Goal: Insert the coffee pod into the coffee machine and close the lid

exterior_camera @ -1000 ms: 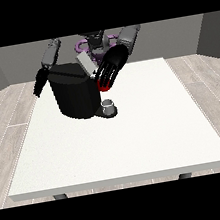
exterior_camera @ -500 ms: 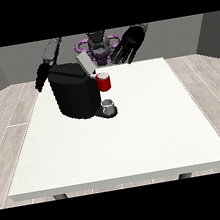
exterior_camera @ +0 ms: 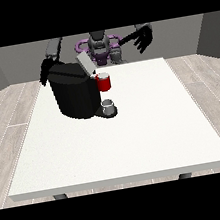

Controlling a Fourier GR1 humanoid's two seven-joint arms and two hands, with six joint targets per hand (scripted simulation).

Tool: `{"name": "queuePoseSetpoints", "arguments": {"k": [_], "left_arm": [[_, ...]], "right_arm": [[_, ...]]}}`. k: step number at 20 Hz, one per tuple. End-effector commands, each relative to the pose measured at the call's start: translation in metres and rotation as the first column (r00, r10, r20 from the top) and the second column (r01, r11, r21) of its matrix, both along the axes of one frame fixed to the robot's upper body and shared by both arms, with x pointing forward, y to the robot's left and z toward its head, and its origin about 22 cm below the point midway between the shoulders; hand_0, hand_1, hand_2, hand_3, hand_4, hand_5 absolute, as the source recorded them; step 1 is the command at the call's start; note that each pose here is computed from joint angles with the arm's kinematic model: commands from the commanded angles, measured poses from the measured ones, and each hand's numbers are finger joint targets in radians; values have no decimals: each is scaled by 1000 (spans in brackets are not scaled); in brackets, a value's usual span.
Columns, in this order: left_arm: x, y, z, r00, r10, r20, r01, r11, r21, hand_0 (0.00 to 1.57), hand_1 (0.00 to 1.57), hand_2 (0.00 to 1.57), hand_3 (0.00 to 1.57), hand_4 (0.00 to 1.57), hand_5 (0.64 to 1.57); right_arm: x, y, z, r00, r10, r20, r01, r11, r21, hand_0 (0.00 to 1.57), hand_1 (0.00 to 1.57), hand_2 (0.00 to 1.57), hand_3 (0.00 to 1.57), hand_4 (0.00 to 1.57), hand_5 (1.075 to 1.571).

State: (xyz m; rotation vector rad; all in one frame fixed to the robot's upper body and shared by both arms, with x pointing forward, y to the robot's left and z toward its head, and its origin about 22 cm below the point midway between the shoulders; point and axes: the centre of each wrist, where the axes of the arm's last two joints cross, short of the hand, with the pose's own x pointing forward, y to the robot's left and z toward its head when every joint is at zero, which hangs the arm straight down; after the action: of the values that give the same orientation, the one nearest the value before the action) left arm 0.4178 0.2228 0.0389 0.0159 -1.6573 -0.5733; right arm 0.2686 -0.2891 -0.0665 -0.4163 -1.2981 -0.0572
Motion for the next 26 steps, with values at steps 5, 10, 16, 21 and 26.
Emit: {"name": "queuePoseSetpoints", "arguments": {"k": [5,10,16,21,26], "left_arm": [[-72,2,-104,959,46,-279,-88,986,-141,0,0,0,0,323,1571],[-76,4,-106,948,68,-311,-125,978,-169,0,0,0,0,414,1571],[-88,24,-107,950,92,-300,-155,969,-194,0,0,0,0,457,1571],[-83,8,-84,963,70,-259,-131,965,-226,0,0,0,0,394,1571],[-79,7,-64,988,41,-151,-76,971,-229,0,0,0,0,356,1571]], "right_arm": [[-43,7,-30,998,18,-58,-15,999,52,0,0,0,0,0,1571],[6,32,21,979,175,103,-184,979,89,0,0,0,0,0,1571],[35,37,75,928,317,195,-322,947,-2,0,0,0,0,154,1571],[52,10,96,935,296,197,-295,955,-37,0,0,0,0,0,1571],[78,11,122,932,244,270,-256,967,11,0,0,0,0,108,1571]]}}
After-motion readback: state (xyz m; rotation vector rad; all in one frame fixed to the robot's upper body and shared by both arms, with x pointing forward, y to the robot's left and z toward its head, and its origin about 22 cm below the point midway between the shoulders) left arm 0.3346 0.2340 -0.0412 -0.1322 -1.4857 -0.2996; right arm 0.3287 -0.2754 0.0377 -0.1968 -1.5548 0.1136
